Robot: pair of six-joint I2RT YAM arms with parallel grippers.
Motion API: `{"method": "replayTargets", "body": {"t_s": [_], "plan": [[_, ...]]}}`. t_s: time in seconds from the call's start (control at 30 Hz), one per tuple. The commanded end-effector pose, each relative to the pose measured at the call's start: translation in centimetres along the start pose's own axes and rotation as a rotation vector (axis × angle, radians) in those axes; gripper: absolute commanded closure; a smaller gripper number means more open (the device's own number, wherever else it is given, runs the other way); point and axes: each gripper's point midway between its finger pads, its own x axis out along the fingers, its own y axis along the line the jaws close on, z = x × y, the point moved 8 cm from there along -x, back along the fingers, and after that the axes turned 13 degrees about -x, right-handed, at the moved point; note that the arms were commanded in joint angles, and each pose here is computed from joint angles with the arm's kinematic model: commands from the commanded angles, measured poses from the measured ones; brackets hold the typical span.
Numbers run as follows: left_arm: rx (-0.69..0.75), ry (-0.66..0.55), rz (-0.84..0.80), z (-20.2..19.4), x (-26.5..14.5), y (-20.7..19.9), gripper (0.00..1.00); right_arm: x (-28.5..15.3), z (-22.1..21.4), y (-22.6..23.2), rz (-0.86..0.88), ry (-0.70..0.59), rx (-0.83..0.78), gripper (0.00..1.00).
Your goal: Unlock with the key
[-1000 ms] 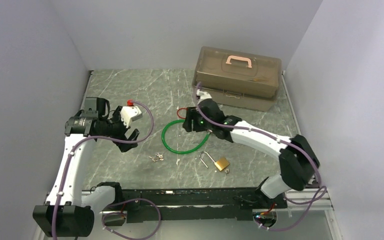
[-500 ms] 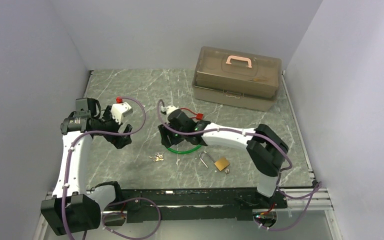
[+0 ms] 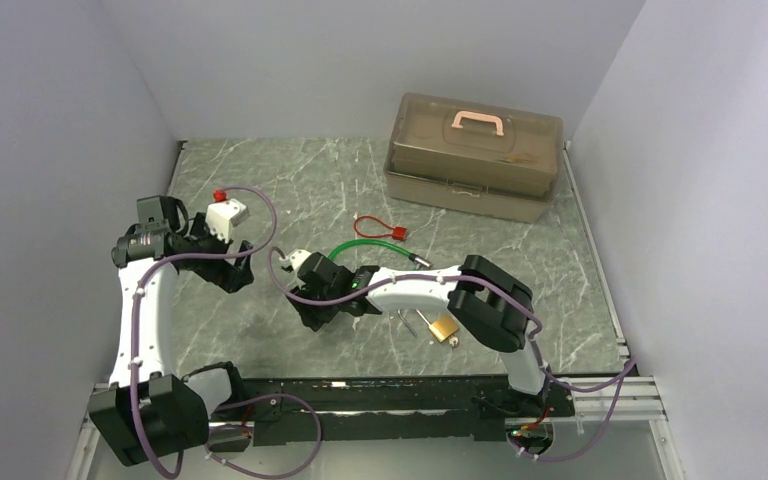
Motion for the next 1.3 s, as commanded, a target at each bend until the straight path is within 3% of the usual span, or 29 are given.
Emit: {"method": "replayTargets", "body": {"t_s": [0.0,0.43,0.73,1.13,1.17,1.2,1.27], "plan": [[0.029,-0.016,-0.019,-0.5,-0.8,-0.9,0.01,0.0,1.6,-0.3,-0.03,-0.042,-0.016,0.51],[0.045,-0.004,-0.052,-1.6,-0.4,-1.5,0.01,0.6,1.8,-0.2,-0.042,-0.057,-0.014,0.71],[0.055,-0.005,-0.043,-1.7,-0.7,-1.6,0.01,0.7,2.3,-0.1,-0.04,-0.07,-0.024,1.0],[0.065,-0.013,-0.048,-1.3,-1.0,-1.7,0.01,-2.1,4.0,0.4,-0.009,-0.146,-0.047,1.0],[0.065,-0.013,-0.05,-1.3,-1.0,-1.7,0.01,-2.0,3.9,0.4,-0.009,-0.134,-0.046,0.97],[0.065,-0.014,-0.054,-1.3,-1.0,-1.8,0.01,-1.8,3.8,0.4,-0.009,-0.124,-0.041,0.76],[0.066,-0.015,-0.06,-1.4,-1.0,-1.9,0.01,-1.3,3.4,0.4,-0.011,-0.103,-0.037,0.62]]}}
